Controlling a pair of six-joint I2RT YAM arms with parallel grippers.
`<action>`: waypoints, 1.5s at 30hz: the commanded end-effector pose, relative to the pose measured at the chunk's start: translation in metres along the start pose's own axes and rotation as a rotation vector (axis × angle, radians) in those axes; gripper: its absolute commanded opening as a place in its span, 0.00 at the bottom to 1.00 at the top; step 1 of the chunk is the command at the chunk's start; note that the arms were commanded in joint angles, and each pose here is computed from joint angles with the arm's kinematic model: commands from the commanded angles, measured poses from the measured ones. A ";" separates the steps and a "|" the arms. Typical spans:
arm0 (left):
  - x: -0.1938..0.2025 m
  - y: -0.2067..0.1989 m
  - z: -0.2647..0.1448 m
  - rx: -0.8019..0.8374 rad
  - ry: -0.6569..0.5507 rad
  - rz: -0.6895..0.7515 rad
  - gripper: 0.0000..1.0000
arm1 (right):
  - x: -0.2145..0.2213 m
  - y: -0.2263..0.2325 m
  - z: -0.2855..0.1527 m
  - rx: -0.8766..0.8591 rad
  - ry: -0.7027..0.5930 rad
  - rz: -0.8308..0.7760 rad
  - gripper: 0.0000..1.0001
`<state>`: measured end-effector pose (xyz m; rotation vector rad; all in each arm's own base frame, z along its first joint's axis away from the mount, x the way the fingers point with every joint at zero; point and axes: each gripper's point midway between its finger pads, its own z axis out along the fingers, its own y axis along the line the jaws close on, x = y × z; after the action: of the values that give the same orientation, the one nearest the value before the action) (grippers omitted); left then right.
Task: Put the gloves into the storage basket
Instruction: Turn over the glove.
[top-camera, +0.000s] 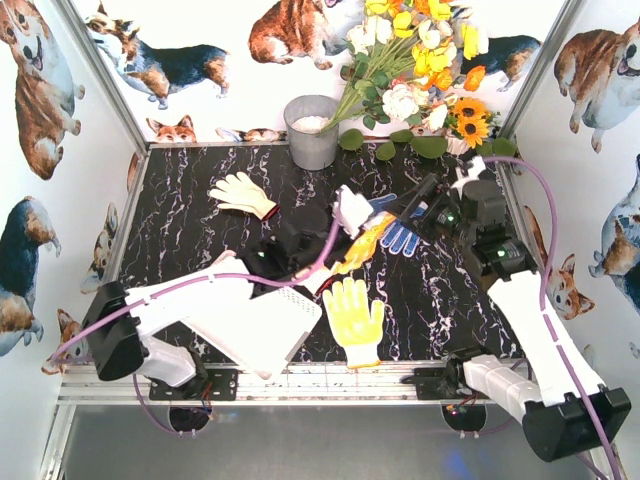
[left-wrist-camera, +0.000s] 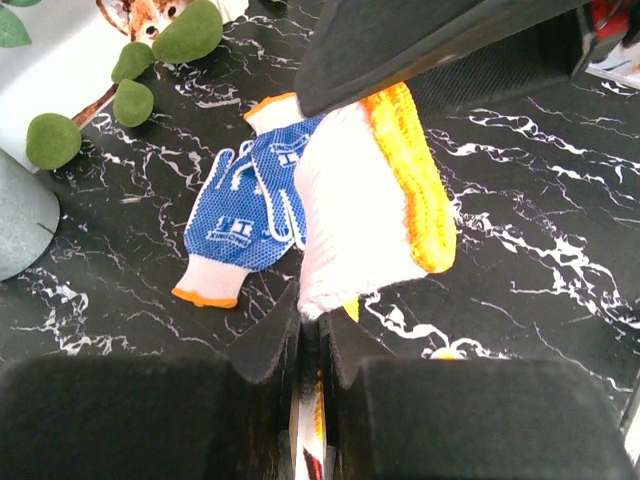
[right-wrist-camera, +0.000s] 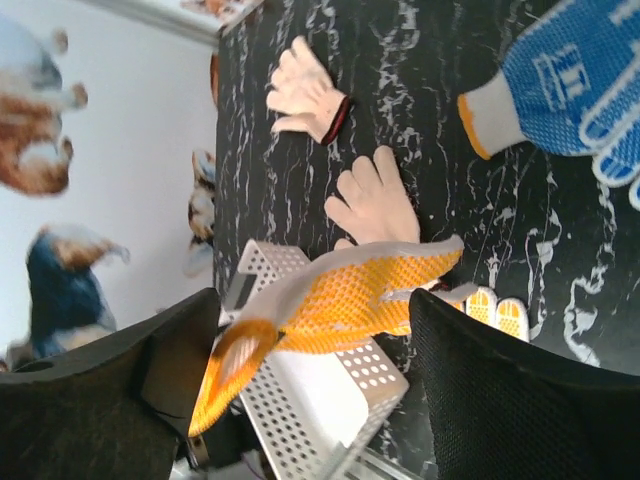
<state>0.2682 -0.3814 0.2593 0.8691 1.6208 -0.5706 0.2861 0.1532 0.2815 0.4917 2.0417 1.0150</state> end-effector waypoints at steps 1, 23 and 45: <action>0.001 0.005 -0.019 0.105 0.038 -0.042 0.00 | -0.005 0.051 -0.022 -0.211 0.048 -0.340 0.83; -0.016 -0.014 -0.046 0.462 0.133 -0.050 0.00 | 0.051 0.081 -0.084 -0.532 0.278 -1.278 1.00; -0.023 -0.042 -0.058 0.638 0.126 -0.102 0.00 | 0.070 0.078 -0.059 -0.543 0.340 -1.252 0.91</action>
<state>0.2047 -0.3617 0.2724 1.3043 1.6903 -1.1038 0.1963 0.2032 0.3192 -1.2008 1.7555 0.6964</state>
